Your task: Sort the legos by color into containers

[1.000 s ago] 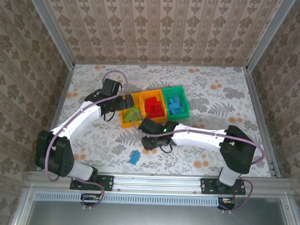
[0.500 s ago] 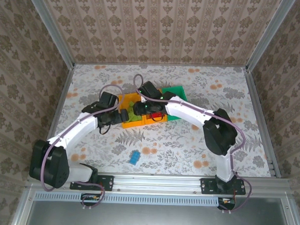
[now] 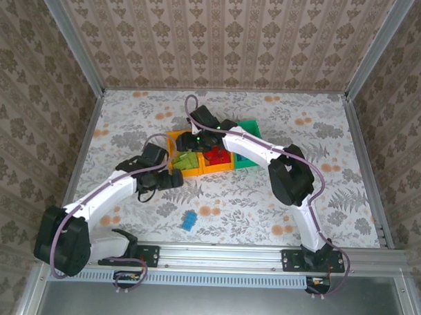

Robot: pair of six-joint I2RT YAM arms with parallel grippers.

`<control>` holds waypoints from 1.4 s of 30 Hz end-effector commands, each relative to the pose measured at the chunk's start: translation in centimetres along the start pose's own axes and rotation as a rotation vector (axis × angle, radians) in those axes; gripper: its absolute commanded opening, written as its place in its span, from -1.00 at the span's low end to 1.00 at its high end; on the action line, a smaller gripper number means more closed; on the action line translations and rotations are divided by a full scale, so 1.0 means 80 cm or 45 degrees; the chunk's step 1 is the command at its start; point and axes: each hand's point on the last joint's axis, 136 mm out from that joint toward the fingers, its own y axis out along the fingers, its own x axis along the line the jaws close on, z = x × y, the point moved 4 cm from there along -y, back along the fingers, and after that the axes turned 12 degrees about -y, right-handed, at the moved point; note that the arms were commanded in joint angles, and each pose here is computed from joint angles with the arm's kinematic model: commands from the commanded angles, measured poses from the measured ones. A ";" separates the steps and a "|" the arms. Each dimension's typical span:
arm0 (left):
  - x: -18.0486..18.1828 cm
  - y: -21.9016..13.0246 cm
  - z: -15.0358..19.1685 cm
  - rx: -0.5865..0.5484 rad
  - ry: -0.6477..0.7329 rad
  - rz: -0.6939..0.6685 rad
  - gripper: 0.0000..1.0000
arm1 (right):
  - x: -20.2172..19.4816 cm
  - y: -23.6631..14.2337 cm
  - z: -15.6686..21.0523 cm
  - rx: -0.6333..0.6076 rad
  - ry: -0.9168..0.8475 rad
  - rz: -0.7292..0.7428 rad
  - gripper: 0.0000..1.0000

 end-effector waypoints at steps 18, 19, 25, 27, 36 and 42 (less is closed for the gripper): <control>-0.052 0.016 0.135 0.406 0.485 0.031 0.90 | -0.010 -0.097 -0.022 -0.201 0.060 -0.004 0.56; -0.053 0.018 0.140 0.415 0.497 0.026 0.89 | -0.017 -0.103 -0.021 -0.214 0.069 0.012 0.57; -0.053 0.031 0.146 0.439 0.519 -0.073 0.82 | -0.073 -0.146 -0.010 -0.300 0.150 0.140 0.80; -0.055 0.036 0.147 0.455 0.528 -0.086 0.76 | -0.094 -0.162 -0.002 -0.317 0.175 0.192 0.92; -0.056 0.054 0.155 0.522 0.560 -0.168 0.12 | -0.178 -0.227 0.052 -0.350 0.317 0.414 0.99; -0.060 0.061 0.151 0.530 0.589 -0.234 -0.26 | -0.223 -0.271 0.092 -0.380 0.398 0.565 0.99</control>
